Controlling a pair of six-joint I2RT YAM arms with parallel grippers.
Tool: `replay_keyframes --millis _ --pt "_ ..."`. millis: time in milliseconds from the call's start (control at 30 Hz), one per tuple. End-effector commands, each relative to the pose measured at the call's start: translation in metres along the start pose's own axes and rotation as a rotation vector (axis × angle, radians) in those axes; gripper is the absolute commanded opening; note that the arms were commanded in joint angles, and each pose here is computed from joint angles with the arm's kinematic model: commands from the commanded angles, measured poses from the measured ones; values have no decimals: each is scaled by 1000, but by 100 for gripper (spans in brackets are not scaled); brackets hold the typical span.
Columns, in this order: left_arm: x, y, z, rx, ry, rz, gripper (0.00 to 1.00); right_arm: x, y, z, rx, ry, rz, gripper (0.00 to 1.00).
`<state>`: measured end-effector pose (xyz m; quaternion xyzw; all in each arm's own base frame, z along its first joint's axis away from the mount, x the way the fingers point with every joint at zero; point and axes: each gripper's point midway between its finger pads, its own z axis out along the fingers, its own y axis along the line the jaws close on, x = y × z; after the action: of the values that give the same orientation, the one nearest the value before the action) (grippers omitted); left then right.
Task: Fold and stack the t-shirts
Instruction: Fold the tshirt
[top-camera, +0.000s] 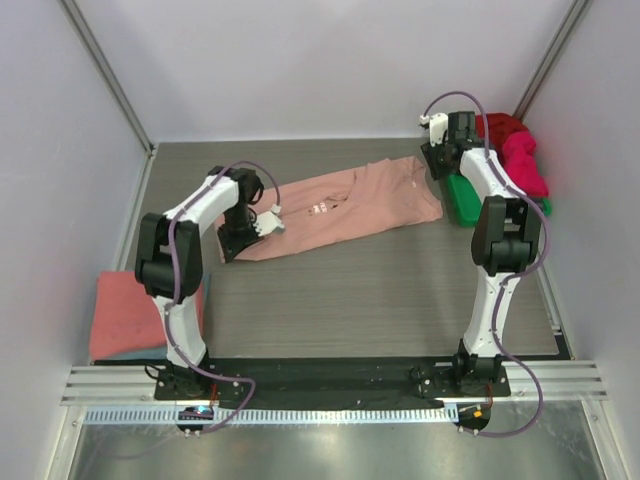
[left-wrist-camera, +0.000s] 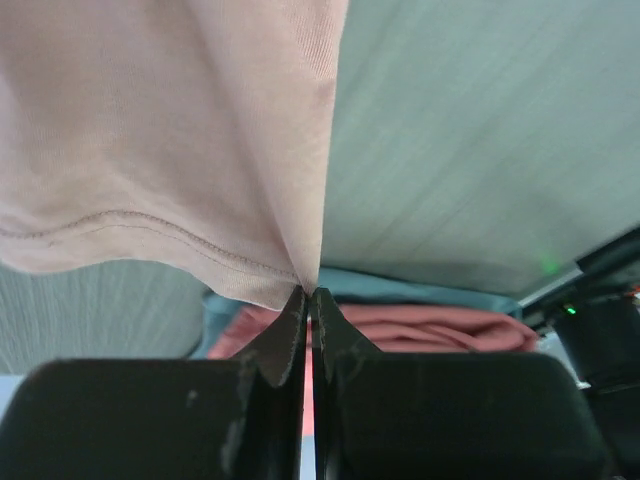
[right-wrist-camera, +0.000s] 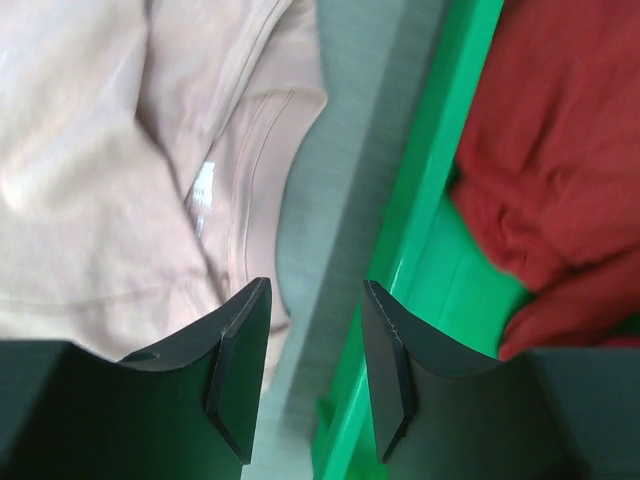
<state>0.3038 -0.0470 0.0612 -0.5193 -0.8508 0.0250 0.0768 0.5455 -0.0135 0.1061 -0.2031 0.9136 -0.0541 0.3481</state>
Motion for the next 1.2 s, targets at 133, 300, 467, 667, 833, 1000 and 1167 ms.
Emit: replay_keyframes --millis 133,300,467,667,833,1000,1167 --pt "47 -87 -35 138 125 -15 0 -15 5 43 -48 -28 37 47" --pt "49 -110 -45 134 125 -23 0 -13 10 60 -74 -22 40 47" --pt "44 -124 -50 114 143 10 0 -9 17 68 -106 -21 49 48" --pt "43 -134 -55 98 162 43 1 2 26 86 -130 21 76 48" --pt "45 -136 -59 88 162 50 1 13 33 93 -156 73 104 48" --pt "43 -150 -58 114 153 45 1 24 39 103 -187 101 85 26" --pt "41 -181 -47 176 178 109 1 14 66 118 -226 109 24 2"
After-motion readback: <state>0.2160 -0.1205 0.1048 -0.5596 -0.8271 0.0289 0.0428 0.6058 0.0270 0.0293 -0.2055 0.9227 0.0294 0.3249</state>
